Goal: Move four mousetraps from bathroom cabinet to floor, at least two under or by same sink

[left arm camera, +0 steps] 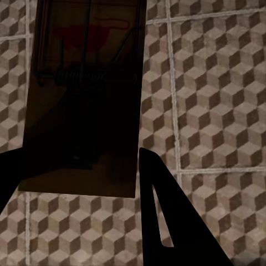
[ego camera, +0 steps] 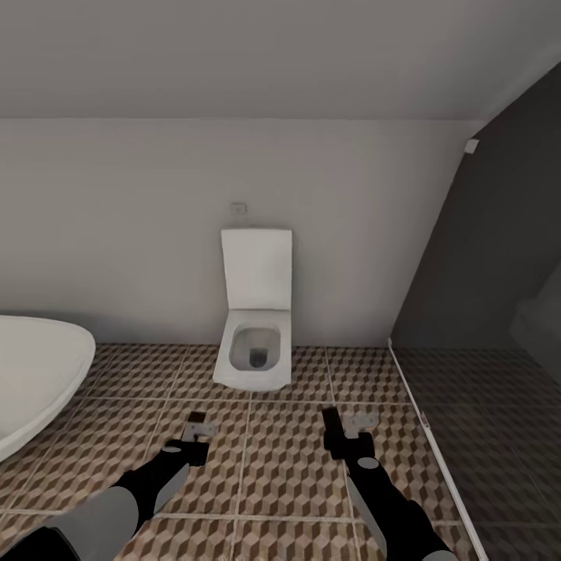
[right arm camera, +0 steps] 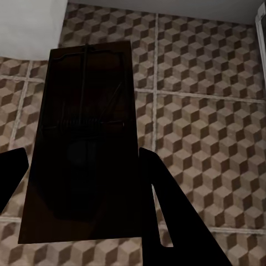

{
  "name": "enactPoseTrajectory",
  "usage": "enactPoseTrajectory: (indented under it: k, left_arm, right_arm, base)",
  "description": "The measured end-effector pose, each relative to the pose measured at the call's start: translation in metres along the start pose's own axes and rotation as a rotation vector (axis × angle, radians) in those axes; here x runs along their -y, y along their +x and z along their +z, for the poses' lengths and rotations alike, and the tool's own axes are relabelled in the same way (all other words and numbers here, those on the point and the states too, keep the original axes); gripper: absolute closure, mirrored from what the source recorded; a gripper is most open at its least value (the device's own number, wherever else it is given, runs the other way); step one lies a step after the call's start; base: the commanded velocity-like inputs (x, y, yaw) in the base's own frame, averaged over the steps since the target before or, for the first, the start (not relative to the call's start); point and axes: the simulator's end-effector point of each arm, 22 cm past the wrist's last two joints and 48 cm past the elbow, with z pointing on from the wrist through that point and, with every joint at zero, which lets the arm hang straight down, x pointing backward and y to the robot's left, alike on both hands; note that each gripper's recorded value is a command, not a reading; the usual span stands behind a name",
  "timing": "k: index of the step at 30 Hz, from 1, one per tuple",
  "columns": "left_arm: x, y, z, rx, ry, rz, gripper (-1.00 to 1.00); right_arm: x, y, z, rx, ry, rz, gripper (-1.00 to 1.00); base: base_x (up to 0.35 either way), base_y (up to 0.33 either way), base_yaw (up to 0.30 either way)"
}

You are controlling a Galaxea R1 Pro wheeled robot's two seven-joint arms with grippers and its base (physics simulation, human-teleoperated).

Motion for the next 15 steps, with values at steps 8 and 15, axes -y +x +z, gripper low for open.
enactPoseTrajectory:
  k: [8,15]
  left_arm:
    - [0.002,0.012,0.014,-0.012,0.001,0.001,1.0]
    - [0.004,0.022,0.026,-0.023,0.002,0.002,1.0]
  right_arm:
    - [-0.001,0.014,0.012,-0.012,-0.001,-0.001,1.0]
    - [-0.003,0.027,0.022,-0.023,-0.002,-0.001,1.0]
  base:
    - [0.0,0.0,0.0]
    - [0.0,0.0,0.0]
